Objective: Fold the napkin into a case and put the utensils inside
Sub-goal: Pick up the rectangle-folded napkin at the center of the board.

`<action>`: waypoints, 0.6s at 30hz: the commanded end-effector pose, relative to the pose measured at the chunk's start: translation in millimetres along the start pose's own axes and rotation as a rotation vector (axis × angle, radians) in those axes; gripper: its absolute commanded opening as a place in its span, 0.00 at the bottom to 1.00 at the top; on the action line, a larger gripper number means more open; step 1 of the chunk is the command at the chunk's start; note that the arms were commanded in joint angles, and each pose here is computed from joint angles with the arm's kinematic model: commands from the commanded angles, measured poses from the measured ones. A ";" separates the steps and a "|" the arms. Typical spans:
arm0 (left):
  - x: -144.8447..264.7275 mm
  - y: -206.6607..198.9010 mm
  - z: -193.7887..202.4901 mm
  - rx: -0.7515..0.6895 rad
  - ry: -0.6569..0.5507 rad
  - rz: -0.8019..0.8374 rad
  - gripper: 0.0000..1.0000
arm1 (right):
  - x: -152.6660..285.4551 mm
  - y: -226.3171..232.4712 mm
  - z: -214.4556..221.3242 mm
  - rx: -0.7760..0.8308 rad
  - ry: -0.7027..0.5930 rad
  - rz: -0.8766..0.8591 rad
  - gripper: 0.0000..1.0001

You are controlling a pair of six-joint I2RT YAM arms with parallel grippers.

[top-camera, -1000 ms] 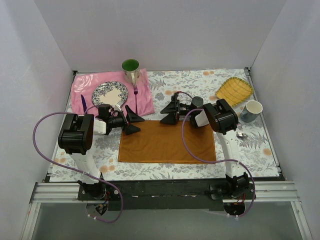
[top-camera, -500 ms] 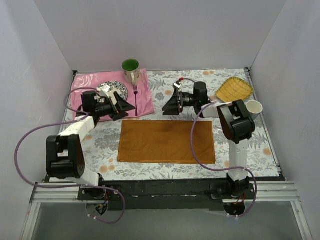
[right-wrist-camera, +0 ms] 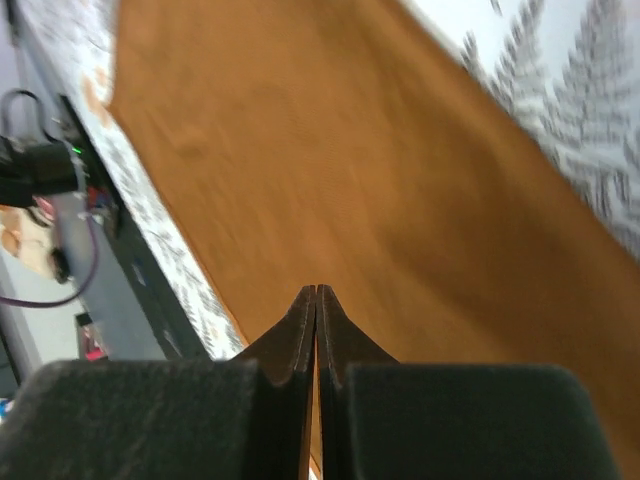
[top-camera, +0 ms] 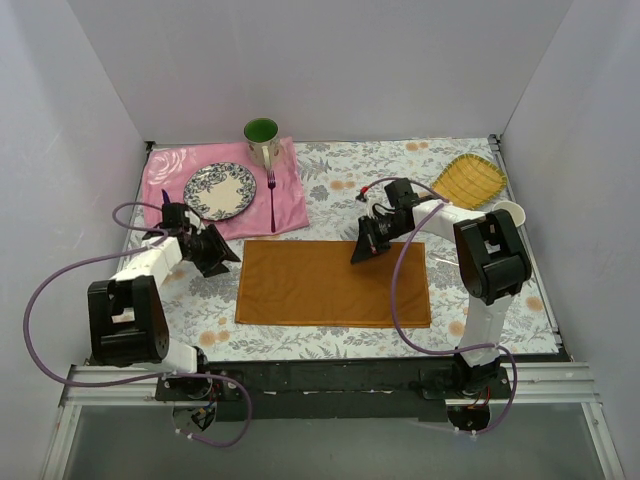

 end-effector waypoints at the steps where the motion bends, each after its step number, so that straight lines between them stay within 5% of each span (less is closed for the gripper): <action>1: -6.6 0.1 14.9 -0.076 -0.012 -0.146 0.44 | 4.7 -8.4 16.7 0.063 0.080 0.083 0.03; 18: -44.1 0.4 29.2 -0.276 0.015 -0.255 0.40 | 19.9 -0.6 34.8 0.059 0.153 0.089 0.02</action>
Point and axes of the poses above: each gripper's point midway between its finger pads, its own x axis back along the fingers, its own y axis along the line the jaws close on, z = x × y, the point moved 8 cm from there along x, back along the fingers, and after that the axes turned 3 degrees about -x, right-handed, at the moved point
